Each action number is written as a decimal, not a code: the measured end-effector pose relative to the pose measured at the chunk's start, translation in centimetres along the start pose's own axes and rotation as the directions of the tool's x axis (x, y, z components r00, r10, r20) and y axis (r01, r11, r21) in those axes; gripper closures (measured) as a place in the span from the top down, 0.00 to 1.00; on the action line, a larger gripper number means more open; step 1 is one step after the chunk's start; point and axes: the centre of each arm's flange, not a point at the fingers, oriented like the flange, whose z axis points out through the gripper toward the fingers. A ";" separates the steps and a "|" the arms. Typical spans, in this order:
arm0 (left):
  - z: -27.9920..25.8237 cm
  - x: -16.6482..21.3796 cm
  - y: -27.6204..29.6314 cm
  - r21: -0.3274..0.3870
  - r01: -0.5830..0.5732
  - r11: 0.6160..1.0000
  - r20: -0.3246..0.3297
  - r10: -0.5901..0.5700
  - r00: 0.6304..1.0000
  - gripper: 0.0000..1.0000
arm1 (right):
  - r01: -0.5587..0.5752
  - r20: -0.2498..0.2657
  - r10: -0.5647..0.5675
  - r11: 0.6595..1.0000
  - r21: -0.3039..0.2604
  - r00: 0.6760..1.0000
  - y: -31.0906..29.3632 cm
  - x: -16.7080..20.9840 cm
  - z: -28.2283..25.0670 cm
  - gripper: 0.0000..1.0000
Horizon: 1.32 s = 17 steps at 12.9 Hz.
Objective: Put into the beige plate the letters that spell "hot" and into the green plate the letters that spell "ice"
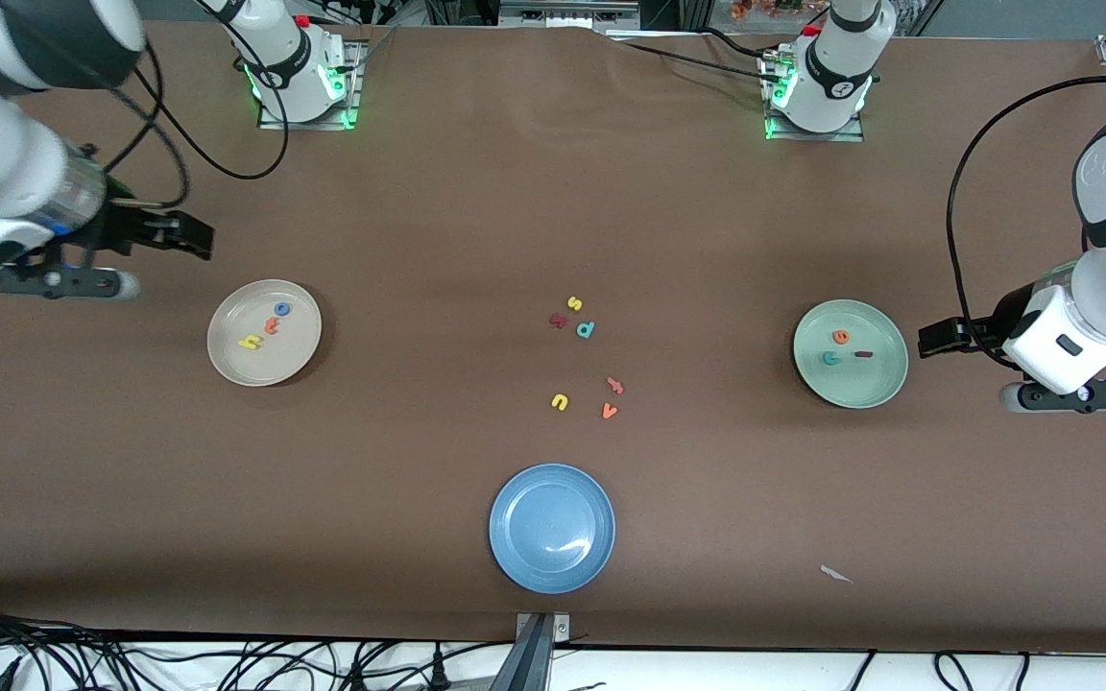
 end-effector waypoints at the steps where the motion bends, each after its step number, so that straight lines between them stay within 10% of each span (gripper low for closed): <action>1: 0.0 0.0 0.0 0.000 0.000 1.000 0.000 0.000 1.000 1.00 | 0.001 -0.007 -0.001 1.000 0.019 1.000 2.0 0.2 -0.6 1.00; 17: 0.0 0.0 0.0 0.000 0.000 1.000 0.000 0.000 1.000 1.00 | 0.064 0.018 -0.065 0.998 0.026 0.998 4.2 -0.3 -3.0 1.00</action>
